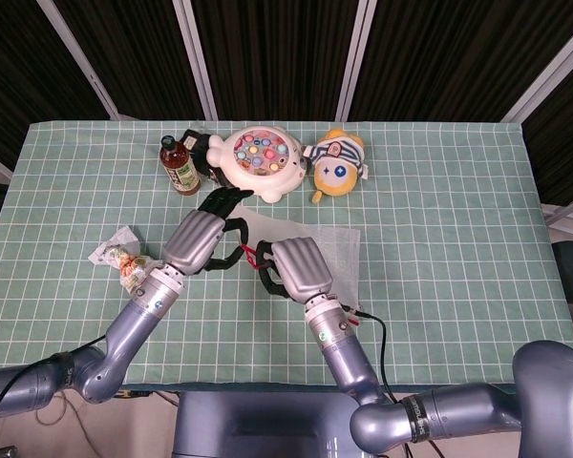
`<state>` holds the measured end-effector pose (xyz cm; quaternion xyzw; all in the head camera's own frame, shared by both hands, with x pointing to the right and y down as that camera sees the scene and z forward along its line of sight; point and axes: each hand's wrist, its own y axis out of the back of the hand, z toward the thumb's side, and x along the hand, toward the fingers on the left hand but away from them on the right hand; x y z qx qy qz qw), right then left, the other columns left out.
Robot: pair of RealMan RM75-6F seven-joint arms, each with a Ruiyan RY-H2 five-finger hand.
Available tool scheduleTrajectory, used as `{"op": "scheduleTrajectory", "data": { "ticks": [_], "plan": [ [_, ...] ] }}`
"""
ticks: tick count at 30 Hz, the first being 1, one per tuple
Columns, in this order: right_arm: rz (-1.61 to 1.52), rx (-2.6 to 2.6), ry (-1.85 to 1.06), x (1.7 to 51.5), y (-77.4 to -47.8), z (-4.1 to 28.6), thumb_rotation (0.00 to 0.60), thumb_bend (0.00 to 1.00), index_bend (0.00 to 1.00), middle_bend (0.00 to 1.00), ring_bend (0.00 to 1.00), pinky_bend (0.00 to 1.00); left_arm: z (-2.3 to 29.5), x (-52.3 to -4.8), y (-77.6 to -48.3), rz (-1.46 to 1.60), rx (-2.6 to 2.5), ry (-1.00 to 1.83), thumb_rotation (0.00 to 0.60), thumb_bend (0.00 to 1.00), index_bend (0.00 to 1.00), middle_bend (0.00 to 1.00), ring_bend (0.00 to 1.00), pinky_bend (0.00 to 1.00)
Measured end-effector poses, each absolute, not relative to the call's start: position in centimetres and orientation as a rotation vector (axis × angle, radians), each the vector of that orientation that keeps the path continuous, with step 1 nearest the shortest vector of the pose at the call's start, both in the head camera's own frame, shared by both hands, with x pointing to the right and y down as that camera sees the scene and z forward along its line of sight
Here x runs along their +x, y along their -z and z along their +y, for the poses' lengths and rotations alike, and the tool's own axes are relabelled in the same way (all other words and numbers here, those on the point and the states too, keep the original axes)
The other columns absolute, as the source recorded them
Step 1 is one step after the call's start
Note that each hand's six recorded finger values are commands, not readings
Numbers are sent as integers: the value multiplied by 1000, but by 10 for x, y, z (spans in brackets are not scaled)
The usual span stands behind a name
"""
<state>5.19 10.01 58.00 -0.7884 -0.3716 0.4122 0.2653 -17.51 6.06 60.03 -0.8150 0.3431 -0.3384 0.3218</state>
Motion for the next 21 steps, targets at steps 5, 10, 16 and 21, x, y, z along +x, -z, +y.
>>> {"op": "scheduleTrajectory", "data": {
  "ticks": [5, 10, 16, 21],
  "plan": [
    [-1010, -2122, -1140, 60, -585, 100, 600, 607, 629, 1000, 1000, 977, 54, -174, -593, 942, -2129, 871, 600, 421, 602, 83, 0, 0],
    [-1015, -2115, -1174, 69, -591, 100, 600, 606, 629, 1000, 1000, 977, 50, -175, -588, 967, -2118, 861, 600, 421, 605, 83, 0, 0],
    [-1022, -2120, -1190, 75, -595, 102, 600, 606, 629, 1000, 1000, 976, 48, -175, -582, 992, -2106, 848, 600, 421, 607, 84, 0, 0],
    [-1024, -2116, -1202, 78, -597, 103, 600, 607, 629, 1000, 1000, 977, 44, -173, -577, 1021, -2105, 832, 600, 421, 607, 84, 0, 0]
  ]
}}
